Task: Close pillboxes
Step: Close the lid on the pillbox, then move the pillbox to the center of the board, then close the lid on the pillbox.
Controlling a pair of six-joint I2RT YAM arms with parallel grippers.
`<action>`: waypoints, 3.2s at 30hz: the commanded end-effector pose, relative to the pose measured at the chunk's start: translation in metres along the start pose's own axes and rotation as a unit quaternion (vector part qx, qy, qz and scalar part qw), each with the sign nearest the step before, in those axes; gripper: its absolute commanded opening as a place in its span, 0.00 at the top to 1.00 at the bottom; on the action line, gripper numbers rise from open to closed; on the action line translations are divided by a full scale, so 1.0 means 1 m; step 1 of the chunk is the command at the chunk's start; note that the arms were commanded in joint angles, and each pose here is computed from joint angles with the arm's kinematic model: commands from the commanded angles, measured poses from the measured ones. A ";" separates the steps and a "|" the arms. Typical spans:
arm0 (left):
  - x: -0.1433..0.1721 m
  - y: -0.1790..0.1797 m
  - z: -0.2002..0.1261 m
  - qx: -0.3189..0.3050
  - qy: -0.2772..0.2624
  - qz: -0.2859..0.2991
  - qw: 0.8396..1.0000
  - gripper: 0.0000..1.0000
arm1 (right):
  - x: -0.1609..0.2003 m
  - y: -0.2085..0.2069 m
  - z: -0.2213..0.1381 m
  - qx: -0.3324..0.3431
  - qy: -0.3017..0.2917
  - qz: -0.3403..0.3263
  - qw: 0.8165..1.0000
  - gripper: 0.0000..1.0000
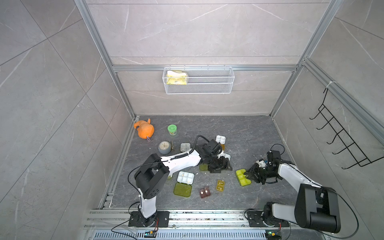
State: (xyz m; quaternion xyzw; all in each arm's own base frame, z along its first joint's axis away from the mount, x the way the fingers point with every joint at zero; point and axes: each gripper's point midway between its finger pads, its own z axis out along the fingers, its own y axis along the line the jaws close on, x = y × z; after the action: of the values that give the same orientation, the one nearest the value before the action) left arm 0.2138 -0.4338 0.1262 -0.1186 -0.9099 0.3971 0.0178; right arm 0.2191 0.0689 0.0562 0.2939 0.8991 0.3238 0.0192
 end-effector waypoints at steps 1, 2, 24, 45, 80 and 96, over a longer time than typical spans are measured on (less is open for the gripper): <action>-0.021 -0.031 0.003 0.040 0.014 0.054 0.998 0.23 | 0.014 0.004 -0.025 0.025 -0.011 -0.005 1.000 0.51; -0.029 -0.034 0.008 0.044 0.014 0.056 0.997 0.23 | 0.021 0.000 -0.029 0.036 -0.008 -0.003 0.999 0.47; -0.077 -0.037 0.057 0.074 0.028 0.038 0.996 0.27 | 0.048 -0.032 0.017 0.035 0.015 0.112 0.993 0.42; -0.036 0.003 -0.042 0.024 -0.036 0.010 0.999 0.27 | -0.063 0.004 0.031 0.077 -0.043 0.071 0.994 0.42; 0.099 0.110 -0.135 -0.063 -0.127 -0.117 0.983 0.55 | 0.209 0.088 0.050 0.044 0.174 -0.307 0.934 0.84; 0.119 0.114 -0.095 -0.062 -0.106 -0.103 0.987 0.98 | 0.260 0.067 0.111 0.107 0.184 -0.365 0.906 1.00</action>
State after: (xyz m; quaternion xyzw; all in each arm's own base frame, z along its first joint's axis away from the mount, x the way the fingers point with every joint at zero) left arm 0.1267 -0.2528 0.0979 0.0119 -0.9436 0.3297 -0.0282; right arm 0.0551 0.3087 0.0478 -0.1302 0.9566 0.2481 -0.0795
